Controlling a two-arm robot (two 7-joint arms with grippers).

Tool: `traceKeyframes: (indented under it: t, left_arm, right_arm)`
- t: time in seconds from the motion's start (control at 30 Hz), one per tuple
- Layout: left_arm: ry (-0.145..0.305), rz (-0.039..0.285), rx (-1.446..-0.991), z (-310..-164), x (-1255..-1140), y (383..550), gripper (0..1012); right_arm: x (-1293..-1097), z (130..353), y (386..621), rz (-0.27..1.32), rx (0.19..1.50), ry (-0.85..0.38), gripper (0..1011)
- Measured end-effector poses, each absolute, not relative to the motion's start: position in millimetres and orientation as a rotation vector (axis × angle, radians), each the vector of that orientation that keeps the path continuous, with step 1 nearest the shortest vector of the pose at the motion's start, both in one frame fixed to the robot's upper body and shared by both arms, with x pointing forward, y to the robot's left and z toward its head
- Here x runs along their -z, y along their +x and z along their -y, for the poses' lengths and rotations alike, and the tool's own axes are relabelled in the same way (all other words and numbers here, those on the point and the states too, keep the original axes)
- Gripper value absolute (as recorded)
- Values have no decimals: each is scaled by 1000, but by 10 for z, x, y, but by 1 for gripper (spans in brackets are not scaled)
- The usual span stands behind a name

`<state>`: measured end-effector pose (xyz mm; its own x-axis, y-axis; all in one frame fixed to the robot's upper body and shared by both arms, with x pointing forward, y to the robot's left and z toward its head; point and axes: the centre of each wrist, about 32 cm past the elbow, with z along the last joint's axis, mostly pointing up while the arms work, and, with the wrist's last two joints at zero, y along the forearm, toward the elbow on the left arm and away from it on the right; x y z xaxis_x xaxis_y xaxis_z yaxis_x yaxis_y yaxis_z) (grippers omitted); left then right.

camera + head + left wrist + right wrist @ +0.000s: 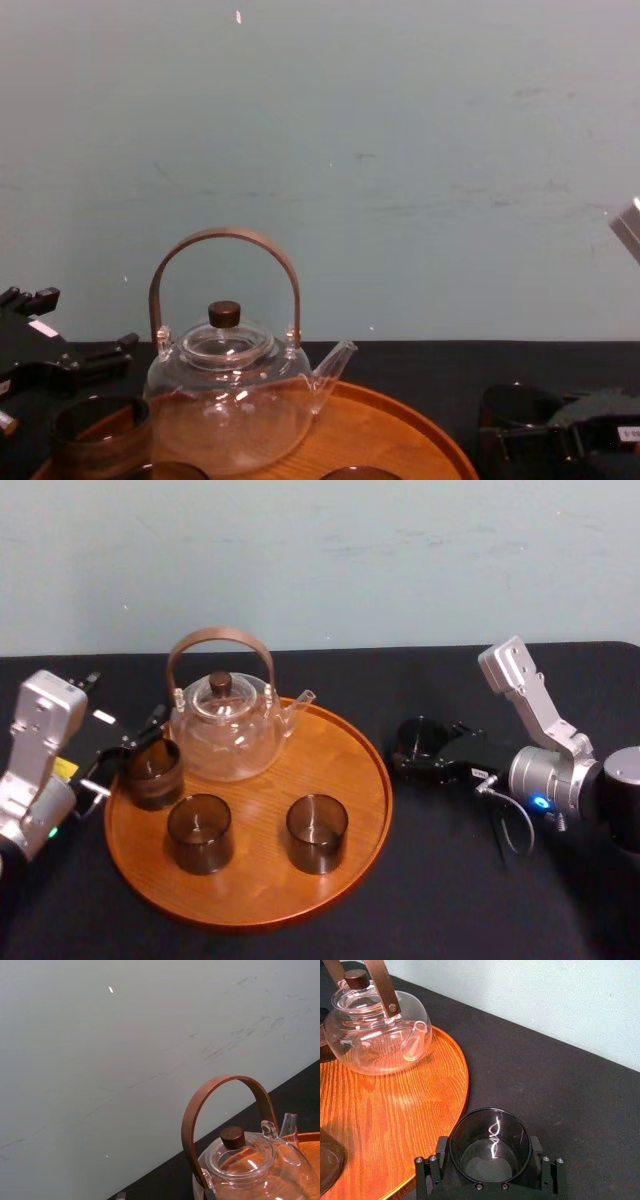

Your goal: Pick up the glass from the table and place it on the tray.

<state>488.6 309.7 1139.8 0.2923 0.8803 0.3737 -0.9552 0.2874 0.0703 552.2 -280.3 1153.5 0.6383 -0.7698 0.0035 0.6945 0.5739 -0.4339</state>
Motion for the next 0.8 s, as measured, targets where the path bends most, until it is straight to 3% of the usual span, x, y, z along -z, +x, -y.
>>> traceKeyframes:
  t: [0.23,0.8]
  left_arm:
    - [304,285,-1248,-3096,-11398,4886,1001]
    - [304,285,-1248,-3097,-11398,4886,1002]
  right_arm:
    - [-11534,2807,5518,-194,864,-420,905]
    - [-11560,2842,5491,-194,864,-406,904]
